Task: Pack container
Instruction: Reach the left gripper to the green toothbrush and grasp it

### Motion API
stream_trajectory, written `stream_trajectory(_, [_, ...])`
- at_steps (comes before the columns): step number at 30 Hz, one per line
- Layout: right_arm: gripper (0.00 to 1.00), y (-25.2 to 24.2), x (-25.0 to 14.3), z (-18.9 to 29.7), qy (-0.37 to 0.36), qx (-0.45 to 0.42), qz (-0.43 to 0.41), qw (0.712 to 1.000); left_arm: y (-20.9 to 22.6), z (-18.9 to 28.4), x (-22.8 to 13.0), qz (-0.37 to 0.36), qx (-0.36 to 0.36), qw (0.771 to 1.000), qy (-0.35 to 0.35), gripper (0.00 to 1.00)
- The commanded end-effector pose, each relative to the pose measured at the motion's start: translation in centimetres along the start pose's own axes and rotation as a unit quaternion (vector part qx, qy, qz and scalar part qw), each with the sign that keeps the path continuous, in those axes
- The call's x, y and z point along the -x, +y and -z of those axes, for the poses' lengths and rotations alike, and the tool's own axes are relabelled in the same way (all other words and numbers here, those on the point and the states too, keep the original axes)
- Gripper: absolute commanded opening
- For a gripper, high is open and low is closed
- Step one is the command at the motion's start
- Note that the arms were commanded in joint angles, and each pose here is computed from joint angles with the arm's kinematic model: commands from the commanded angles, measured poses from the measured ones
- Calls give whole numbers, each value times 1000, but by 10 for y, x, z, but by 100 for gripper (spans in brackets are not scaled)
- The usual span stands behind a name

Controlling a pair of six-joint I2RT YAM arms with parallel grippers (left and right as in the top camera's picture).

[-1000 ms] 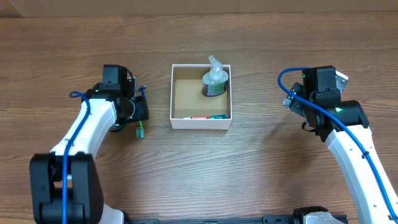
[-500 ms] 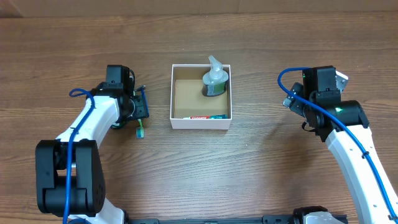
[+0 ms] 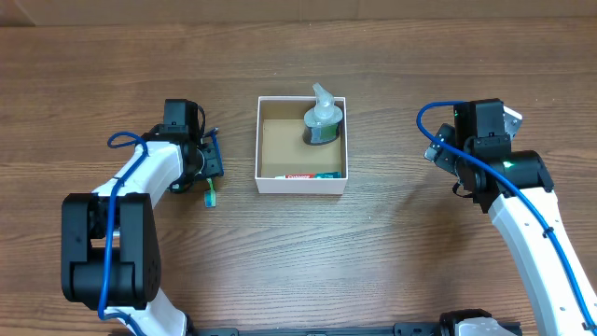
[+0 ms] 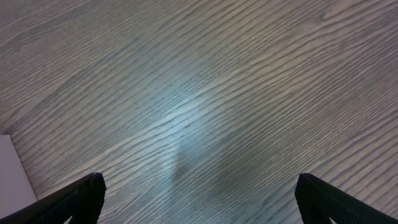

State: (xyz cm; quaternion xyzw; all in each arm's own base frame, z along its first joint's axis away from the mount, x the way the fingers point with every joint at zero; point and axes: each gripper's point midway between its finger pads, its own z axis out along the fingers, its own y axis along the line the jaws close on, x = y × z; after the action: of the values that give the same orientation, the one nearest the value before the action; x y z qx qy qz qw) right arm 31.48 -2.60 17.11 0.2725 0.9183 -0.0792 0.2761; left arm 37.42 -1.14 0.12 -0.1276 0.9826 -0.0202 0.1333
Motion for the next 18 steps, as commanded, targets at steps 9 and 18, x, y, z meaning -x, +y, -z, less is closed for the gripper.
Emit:
stream_trajectory(9, [100, 1, 7, 6, -13, 5, -7, 1000, 3, -6, 2, 9, 5, 1000, 3, 20])
stream_trajectory(18, [100, 1, 7, 6, -13, 5, -7, 1000, -1, 5, 14, 9, 5, 1000, 0, 8])
